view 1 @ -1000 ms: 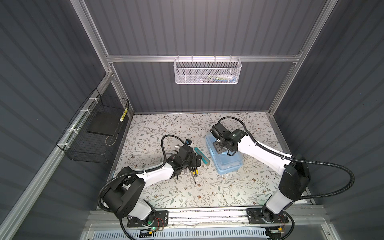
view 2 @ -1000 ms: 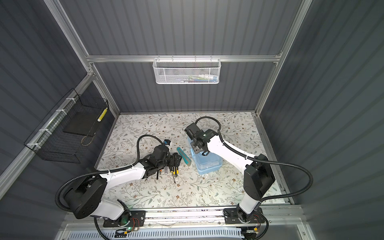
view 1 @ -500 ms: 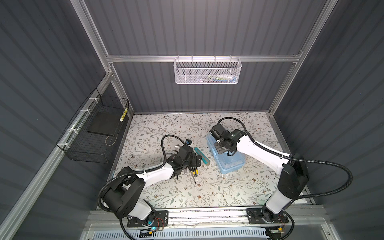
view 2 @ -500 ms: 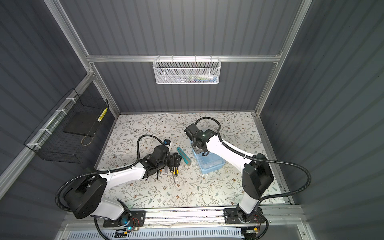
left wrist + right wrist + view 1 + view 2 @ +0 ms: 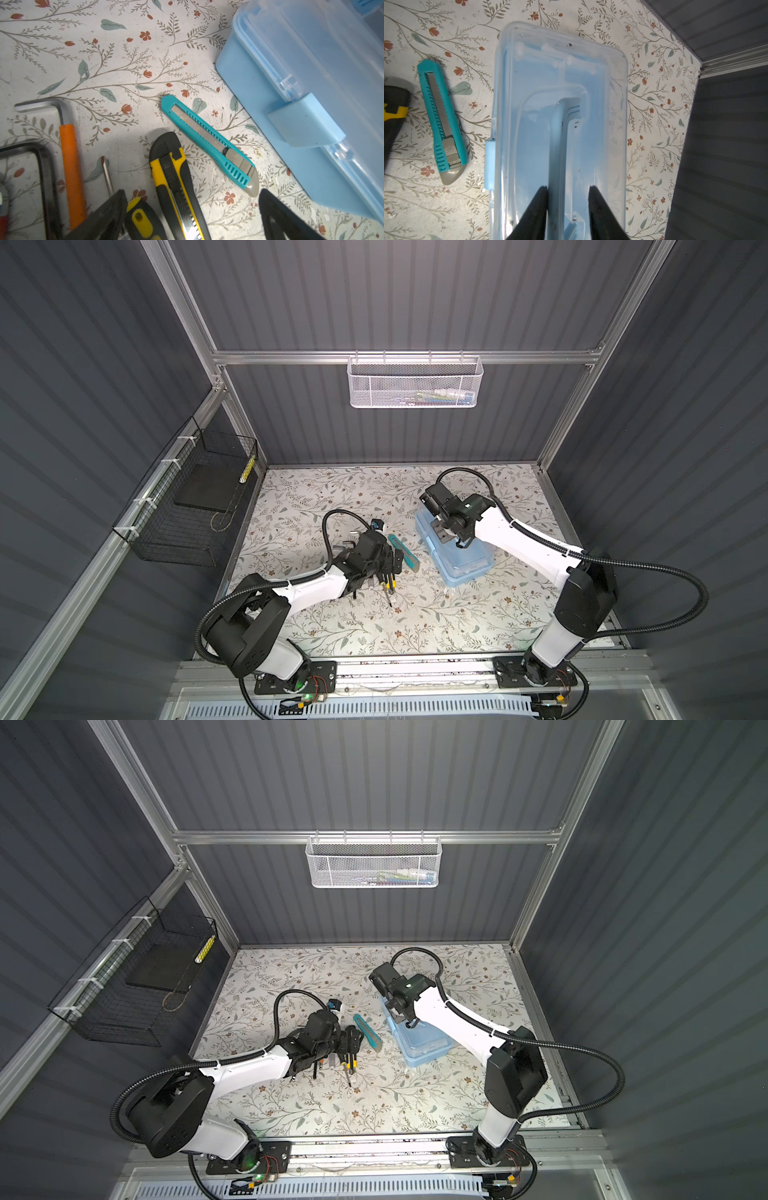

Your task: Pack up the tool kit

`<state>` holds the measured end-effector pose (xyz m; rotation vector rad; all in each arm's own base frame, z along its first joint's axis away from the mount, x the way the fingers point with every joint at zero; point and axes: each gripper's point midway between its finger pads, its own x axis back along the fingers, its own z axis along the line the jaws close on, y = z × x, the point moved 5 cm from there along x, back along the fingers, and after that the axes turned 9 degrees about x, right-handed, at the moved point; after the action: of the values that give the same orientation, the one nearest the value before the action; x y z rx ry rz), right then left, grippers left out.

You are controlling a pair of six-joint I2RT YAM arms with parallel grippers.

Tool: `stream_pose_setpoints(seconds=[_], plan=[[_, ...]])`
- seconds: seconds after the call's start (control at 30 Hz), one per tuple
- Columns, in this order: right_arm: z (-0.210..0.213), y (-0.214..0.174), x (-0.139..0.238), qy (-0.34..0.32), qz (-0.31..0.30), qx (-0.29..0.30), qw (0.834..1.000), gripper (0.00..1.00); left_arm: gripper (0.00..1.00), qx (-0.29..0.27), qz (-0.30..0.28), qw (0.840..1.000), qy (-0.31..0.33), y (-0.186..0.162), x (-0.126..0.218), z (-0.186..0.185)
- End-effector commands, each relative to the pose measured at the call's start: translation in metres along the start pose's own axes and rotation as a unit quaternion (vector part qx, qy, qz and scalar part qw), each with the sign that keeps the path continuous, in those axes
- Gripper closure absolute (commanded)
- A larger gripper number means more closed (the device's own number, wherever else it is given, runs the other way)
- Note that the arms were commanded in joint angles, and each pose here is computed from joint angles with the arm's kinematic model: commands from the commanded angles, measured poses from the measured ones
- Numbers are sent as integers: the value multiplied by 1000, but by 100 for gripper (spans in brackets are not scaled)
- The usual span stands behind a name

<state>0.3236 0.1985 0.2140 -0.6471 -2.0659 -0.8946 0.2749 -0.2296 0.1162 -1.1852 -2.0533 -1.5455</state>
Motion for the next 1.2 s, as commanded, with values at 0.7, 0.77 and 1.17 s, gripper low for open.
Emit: stream_pose_setpoints(seconds=[0.7, 0.77, 1.17], plan=[[-2, -19, -14, 48, 24, -33, 998, 81, 1, 3, -15, 999, -44, 11, 0, -14], [-5, -19, -10, 63, 14, -51, 997, 85, 1, 4, -23, 999, -42, 14, 3, -14], [-45, -34, 4, 237, -82, -227, 941, 100, 1, 15, -55, 993, -106, 39, 13, -40]])
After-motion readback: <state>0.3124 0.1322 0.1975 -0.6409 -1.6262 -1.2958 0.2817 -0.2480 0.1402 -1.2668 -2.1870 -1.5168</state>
